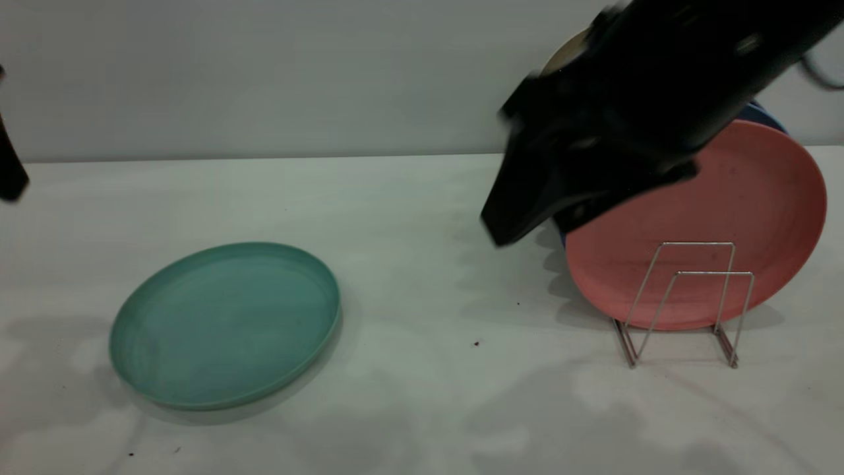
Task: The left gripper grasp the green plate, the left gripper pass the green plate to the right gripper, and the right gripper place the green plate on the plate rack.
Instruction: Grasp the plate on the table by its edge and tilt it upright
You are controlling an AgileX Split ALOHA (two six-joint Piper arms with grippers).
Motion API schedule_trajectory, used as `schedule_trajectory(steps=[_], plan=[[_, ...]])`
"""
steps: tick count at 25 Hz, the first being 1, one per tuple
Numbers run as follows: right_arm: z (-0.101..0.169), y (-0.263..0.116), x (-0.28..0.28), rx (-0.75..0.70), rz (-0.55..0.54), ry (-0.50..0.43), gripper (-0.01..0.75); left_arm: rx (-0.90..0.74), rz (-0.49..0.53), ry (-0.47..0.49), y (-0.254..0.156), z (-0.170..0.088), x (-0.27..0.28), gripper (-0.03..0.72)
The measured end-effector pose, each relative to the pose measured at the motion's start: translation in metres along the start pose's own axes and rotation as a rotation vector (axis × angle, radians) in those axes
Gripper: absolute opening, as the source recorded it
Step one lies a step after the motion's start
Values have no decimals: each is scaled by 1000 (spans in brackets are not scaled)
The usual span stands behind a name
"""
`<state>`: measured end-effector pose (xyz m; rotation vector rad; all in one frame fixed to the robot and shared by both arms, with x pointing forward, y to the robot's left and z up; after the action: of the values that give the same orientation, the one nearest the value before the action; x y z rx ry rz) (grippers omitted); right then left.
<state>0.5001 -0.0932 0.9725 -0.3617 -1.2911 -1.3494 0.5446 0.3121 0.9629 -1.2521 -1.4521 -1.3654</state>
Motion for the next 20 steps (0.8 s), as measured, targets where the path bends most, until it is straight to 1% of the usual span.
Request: schedule_trajectory(steps=[4, 8, 11, 13, 17, 20], plan=[[-7, 7, -28, -33, 51, -55, 527, 2, 66, -8, 8, 7, -32, 581], [-17, 12, -51, 0, 92, -102, 527, -7, 105, -13, 24, 15, -61, 581], [-19, 13, -59, -3, 111, -109, 526, -42, 111, -18, 37, 20, -79, 581], [-19, 14, -59, -3, 105, -109, 526, -50, 105, -34, 44, 21, -92, 581], [-19, 16, -60, -2, 88, -111, 526, -67, 104, -104, 51, 20, -123, 581], [-19, 16, -60, -2, 88, -111, 526, -96, 109, -138, 50, 21, -148, 581]])
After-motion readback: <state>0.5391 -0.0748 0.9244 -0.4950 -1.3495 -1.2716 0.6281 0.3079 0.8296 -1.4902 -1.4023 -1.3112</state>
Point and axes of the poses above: a point on each arm's last joint axis where the gripper is mounted, x pointing back along that axis away from the gripper, z along the wrist's bending axis when the last joint is at zero, y = z × x, the point moved 2 cm from there along -x, pointing out along that axis toward the gripper, and after that the axes turned 6 degrees about -x, right-handed, at the moved point
